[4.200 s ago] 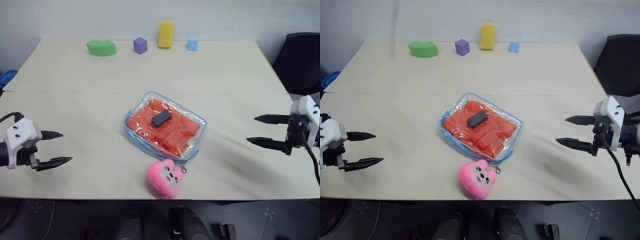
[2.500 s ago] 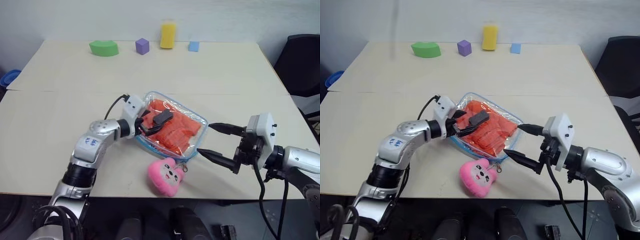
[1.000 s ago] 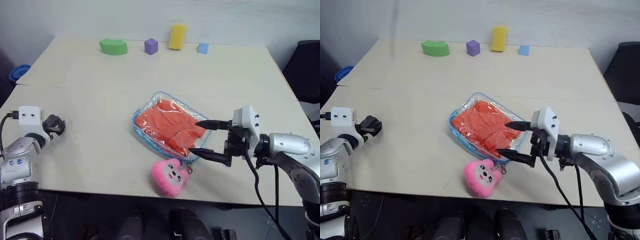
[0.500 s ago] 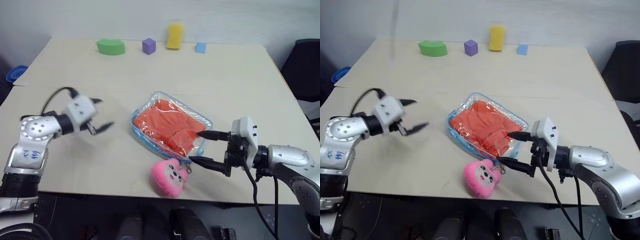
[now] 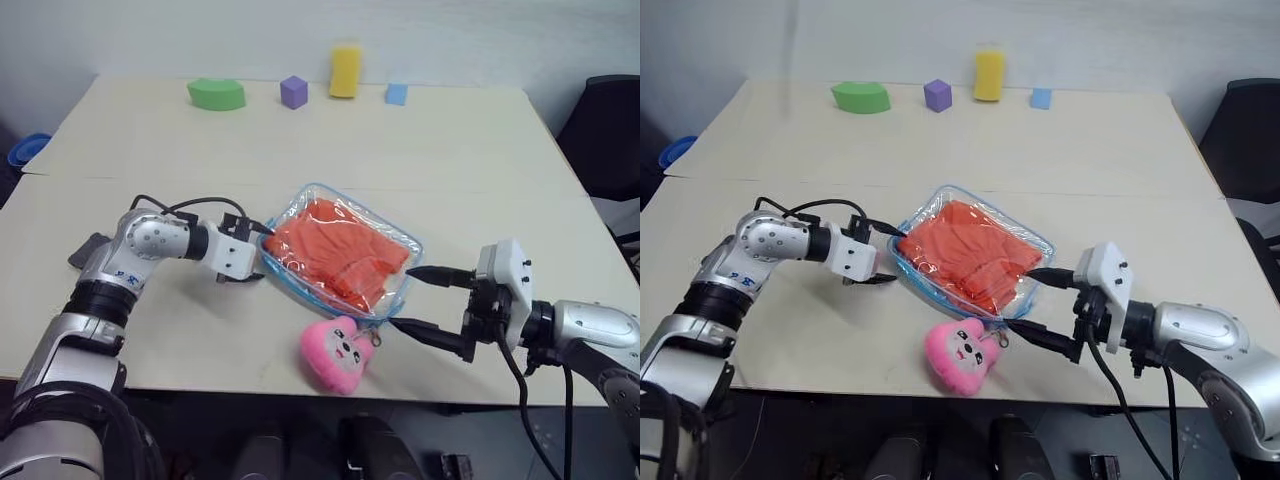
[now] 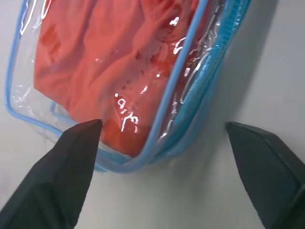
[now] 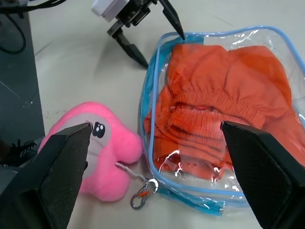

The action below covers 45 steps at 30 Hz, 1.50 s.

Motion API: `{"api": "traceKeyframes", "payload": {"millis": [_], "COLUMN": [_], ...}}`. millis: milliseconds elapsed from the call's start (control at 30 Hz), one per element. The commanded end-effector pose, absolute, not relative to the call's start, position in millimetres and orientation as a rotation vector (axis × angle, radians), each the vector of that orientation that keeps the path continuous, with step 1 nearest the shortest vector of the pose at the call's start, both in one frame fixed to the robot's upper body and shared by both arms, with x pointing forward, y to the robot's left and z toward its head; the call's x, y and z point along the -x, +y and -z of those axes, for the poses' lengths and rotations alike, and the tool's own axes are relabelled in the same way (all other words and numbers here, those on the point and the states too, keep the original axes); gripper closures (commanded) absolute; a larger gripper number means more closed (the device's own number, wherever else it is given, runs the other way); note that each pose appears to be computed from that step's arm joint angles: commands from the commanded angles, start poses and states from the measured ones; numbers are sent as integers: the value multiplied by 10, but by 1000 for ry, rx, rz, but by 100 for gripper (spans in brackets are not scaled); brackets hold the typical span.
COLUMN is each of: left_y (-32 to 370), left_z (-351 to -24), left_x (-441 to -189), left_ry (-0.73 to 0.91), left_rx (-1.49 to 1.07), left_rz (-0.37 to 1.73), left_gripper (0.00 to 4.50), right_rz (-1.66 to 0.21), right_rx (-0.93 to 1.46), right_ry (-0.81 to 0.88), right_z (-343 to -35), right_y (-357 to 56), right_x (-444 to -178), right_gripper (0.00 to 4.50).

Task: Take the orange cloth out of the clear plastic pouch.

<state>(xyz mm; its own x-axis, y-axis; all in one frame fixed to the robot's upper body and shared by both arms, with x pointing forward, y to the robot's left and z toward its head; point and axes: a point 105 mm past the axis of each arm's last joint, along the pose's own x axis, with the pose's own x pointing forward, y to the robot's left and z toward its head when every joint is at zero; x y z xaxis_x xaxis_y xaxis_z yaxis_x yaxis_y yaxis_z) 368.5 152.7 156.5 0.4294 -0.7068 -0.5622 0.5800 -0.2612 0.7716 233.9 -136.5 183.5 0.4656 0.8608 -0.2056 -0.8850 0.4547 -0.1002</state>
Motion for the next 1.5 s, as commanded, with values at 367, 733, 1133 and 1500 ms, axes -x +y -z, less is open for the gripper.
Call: {"api": "traceKeyframes", "payload": {"millis": [367,733,1133,1500], "left_y": [1683,1854,1896,1870], "left_z": [-1505,-1330,-1128,-1743], "left_x": [-3567,-3037,-2927,-2607], "left_ry": [-16,294,305,134], "left_rx": [-1266,-1076,-1027,-793], "left_rz": [1238,788,724,1012], "left_gripper": [433,449,382,205], "right_rz": [-1077,-1095,-1136,-1164], "right_rx": [260,267,296,392], "right_ry": [82,98,106,138], "right_z": [-1952,-1919,-1926,-1842], "right_y": [-1349,-1322,-1325,-1389], "right_x": [-2320,-2323,-2415,-2408], "right_gripper": [0,0,0,0]}}
